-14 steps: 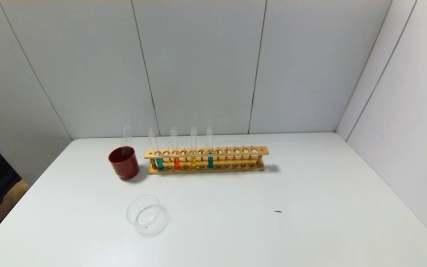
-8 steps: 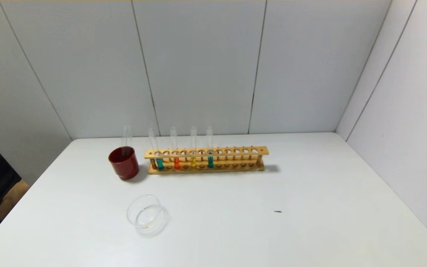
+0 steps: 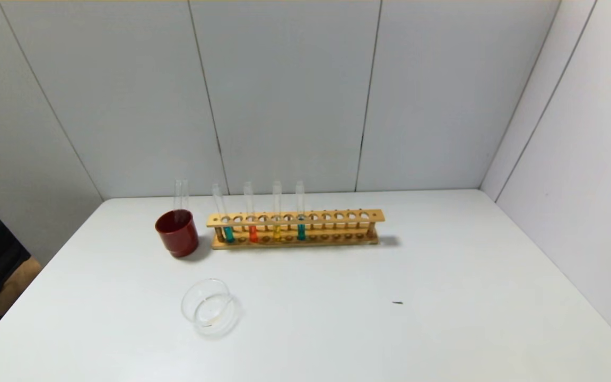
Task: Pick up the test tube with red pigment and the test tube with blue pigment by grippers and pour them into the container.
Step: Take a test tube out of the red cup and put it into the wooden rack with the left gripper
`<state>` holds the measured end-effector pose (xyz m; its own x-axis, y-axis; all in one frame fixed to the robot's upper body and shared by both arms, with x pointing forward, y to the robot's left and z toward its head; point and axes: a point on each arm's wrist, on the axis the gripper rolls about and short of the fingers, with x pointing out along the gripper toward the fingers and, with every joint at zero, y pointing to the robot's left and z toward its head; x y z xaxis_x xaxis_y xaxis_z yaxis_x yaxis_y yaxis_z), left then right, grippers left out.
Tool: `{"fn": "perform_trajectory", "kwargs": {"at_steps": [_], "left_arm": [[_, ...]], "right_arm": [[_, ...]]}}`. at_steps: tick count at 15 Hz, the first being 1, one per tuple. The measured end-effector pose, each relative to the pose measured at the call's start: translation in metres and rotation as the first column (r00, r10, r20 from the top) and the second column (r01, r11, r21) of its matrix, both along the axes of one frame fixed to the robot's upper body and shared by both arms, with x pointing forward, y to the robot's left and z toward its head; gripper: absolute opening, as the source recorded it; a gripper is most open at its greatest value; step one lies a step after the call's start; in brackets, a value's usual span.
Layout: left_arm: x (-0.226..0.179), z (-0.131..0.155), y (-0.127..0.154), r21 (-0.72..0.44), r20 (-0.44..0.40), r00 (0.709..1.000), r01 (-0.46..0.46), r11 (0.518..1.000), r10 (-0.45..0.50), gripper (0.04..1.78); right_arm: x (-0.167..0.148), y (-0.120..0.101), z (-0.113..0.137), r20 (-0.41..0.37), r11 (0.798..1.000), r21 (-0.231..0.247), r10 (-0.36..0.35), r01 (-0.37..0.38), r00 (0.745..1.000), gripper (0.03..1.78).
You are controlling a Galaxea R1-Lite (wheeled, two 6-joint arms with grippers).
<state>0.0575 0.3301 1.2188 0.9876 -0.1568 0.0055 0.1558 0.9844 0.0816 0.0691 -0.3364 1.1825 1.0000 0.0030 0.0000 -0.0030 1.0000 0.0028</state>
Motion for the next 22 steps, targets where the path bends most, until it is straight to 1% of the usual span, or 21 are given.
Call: {"fn": "perform_trajectory", "kwargs": {"at_steps": [1,3,4,6,8,10,11,13,14,16,19,22], "left_arm": [[-0.006,0.022,-0.001,-0.023,0.007,0.999,0.049,0.999,-0.048,1.75],[-0.012,0.066,-0.002,-0.052,0.0,0.994,0.111,0.992,-0.111,1.75],[-0.011,0.09,-0.003,-0.056,-0.001,0.992,0.127,0.99,-0.128,1.75],[0.006,0.131,-0.003,-0.059,-0.028,0.989,0.141,0.988,-0.143,1.75],[0.041,0.164,-0.003,-0.064,-0.074,0.986,0.147,0.987,-0.152,1.75],[0.089,0.184,-0.004,-0.07,-0.12,0.98,0.151,0.986,-0.159,1.75],[0.117,0.189,-0.006,-0.072,-0.145,0.978,0.144,0.987,-0.153,1.75],[0.171,0.19,-0.011,-0.064,-0.185,0.975,0.111,0.992,-0.121,1.75],[0.2,0.185,-0.016,-0.054,-0.203,0.975,0.083,0.995,-0.093,1.75],[0.249,0.172,-0.03,-0.037,-0.208,0.977,0.039,0.999,-0.046,1.75],[0.3,0.139,-0.05,-0.03,-0.233,0.972,0.027,0.999,-0.033,1.75],[0.333,0.104,-0.061,-0.058,-0.249,0.968,0.028,0.998,-0.042,1.75]], "right_arm": [[0.0,0.0,0.0,0.0,1.0,0.0,0.0,0.0,1.0,1.75],[0.0,0.0,0.0,0.0,1.0,0.0,0.0,0.0,1.0,1.75],[0.0,0.0,0.0,0.0,1.0,0.0,0.0,0.0,1.0,1.75],[0.0,0.0,0.0,0.0,1.0,0.0,-0.001,0.001,1.0,1.75],[0.0,0.0,0.0,0.0,1.0,0.0,0.0,0.0,1.0,1.75],[0.0,0.0,0.0,0.0,1.0,0.0,0.0,0.0,1.0,1.75],[0.0,0.0,0.0,0.0,1.0,0.0,-0.001,0.001,1.0,1.75],[0.0,0.0,0.0,0.0,1.0,0.0,0.0,0.0,1.0,1.75],[0.0,0.0,0.0,0.0,1.0,0.0,-0.001,0.001,1.0,1.75],[0.0,0.0,0.0,0.0,1.0,0.0,0.0,0.0,1.0,1.75],[0.0,0.0,0.0,0.0,1.0,0.0,0.0,0.0,1.0,1.75],[0.0,0.0,0.0,0.0,1.0,0.0,0.0,0.0,1.0,1.75]]}}
